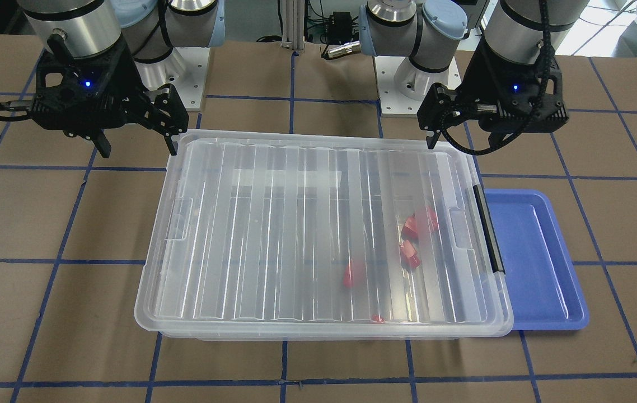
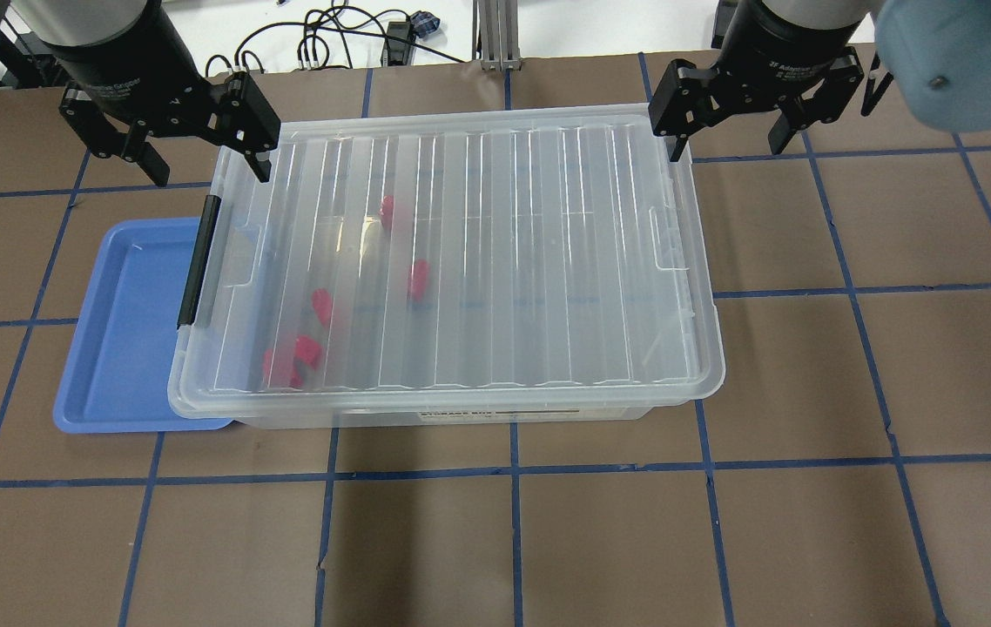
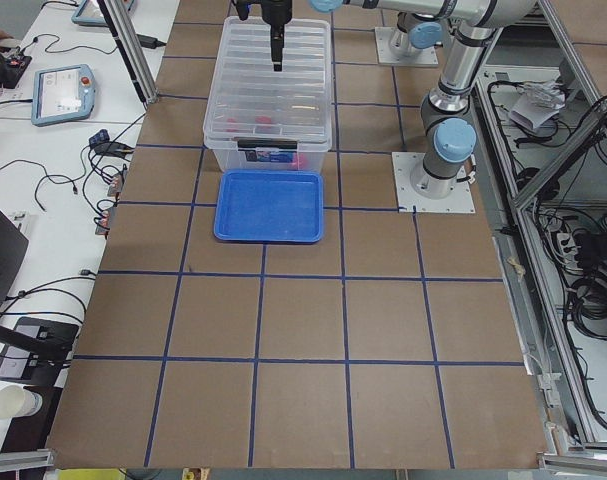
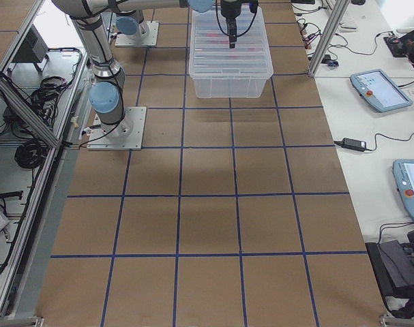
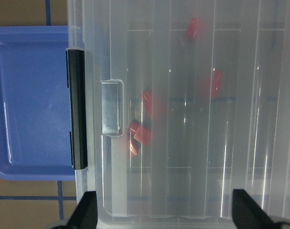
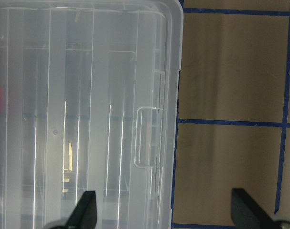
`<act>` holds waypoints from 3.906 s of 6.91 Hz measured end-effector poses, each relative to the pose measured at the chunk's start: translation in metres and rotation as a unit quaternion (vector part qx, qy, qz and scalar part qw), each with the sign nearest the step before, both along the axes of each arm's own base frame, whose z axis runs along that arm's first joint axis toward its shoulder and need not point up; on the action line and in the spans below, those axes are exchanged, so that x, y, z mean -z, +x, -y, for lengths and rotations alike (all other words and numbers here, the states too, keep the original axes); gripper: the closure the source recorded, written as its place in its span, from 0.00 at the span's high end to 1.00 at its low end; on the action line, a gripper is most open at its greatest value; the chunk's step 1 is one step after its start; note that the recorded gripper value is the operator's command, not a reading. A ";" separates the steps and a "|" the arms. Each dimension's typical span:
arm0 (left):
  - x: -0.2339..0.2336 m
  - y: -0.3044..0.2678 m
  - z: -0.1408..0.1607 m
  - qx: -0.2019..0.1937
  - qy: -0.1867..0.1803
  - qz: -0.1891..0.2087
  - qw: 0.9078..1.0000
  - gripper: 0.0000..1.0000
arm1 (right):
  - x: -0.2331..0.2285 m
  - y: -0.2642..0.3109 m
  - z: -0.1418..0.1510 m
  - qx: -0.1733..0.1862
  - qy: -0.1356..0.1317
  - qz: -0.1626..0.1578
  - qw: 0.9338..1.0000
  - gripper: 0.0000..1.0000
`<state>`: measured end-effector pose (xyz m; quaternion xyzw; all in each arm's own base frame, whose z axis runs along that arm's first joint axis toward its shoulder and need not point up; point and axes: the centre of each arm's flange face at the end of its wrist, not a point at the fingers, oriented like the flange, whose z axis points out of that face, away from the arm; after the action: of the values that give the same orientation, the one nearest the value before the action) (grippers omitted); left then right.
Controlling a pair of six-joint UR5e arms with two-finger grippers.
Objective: Place red block in blue tray from box
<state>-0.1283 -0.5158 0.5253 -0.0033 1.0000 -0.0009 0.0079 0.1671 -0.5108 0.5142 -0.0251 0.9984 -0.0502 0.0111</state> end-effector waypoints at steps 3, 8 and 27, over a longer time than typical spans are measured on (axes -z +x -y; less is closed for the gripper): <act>0.001 -0.001 0.001 0.002 0.002 -0.001 1.000 1.00 | 0.002 0.000 0.001 -0.002 0.001 0.000 1.000 1.00; 0.002 -0.003 -0.002 0.005 0.004 -0.003 1.000 1.00 | 0.041 -0.003 0.012 -0.004 0.004 -0.017 1.000 1.00; 0.033 -0.002 -0.015 -0.004 0.005 -0.007 1.000 1.00 | 0.158 -0.184 0.056 -0.042 0.010 -0.134 0.990 1.00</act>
<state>-0.1300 -0.5009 0.4925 -0.0076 1.0000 0.0043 0.0012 -0.0170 -0.5664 0.3565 -0.0733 0.9893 -0.0359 -0.1207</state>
